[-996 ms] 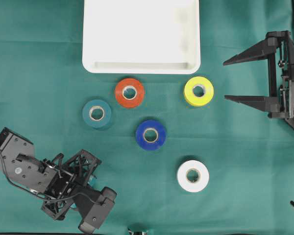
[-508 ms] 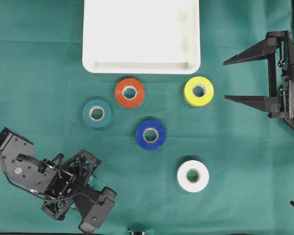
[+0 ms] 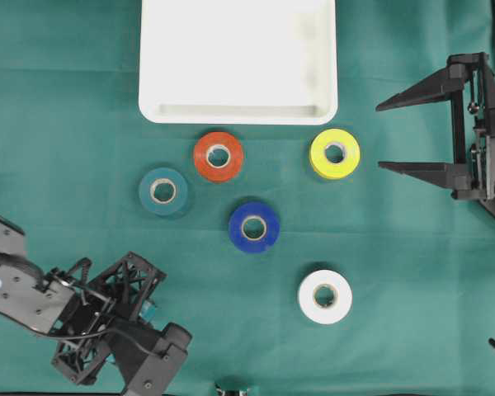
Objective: Pick up the tape from a random location and place it into the white case.
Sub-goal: 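Lift the black tape roll off the table with the left gripper, then carry the black roll up and over the white tray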
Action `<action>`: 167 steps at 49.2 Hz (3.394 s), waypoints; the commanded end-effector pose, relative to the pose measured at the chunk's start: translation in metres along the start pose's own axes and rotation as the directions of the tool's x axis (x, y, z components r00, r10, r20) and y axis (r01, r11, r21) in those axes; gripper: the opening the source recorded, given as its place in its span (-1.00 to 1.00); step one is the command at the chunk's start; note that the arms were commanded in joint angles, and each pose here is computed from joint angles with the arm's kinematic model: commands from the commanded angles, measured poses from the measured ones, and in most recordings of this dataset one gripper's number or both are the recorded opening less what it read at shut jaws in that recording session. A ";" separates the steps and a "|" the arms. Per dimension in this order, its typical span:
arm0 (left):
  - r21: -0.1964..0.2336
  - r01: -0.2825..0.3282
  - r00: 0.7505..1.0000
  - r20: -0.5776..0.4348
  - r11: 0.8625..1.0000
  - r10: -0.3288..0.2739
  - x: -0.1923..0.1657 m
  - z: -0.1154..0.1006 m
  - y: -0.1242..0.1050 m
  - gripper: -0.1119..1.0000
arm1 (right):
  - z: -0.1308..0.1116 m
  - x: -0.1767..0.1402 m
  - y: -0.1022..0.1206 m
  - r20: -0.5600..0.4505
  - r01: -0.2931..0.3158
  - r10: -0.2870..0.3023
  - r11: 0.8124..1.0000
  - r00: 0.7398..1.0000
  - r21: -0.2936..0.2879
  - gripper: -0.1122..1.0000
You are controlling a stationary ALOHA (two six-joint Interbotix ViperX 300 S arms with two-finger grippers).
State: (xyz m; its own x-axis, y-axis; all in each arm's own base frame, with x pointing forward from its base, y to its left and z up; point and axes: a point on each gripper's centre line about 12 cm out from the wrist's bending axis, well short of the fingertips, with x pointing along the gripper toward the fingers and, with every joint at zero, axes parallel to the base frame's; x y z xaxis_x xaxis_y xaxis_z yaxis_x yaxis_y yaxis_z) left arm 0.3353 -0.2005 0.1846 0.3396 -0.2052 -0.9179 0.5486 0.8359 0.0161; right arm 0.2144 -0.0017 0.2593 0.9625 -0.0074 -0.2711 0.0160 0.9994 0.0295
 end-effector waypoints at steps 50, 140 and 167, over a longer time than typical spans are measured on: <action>-0.024 -0.034 0.987 0.154 0.999 0.037 -0.194 0.057 0.017 -0.46 | 0.010 0.002 0.000 0.020 0.001 -0.001 1.000 1.000 0.002 0.85; -0.168 -0.095 0.983 0.139 0.981 0.118 -0.202 0.048 0.073 -0.46 | 0.007 0.004 0.000 0.000 0.001 -0.001 1.000 1.000 0.002 0.85; -0.452 -0.222 0.957 0.069 0.864 0.282 -0.218 0.002 0.185 -0.46 | 0.003 0.004 0.000 -0.031 0.003 -0.003 1.000 1.000 0.002 0.85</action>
State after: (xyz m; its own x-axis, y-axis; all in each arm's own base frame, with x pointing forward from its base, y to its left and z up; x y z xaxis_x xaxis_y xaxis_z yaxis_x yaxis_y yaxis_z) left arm 0.3678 -0.0146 0.3738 0.4927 -0.0147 -0.8701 0.0871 0.9957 0.0325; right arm 0.2151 -0.0017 0.2512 0.9456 -0.0074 -0.3253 0.0178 0.9994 0.0290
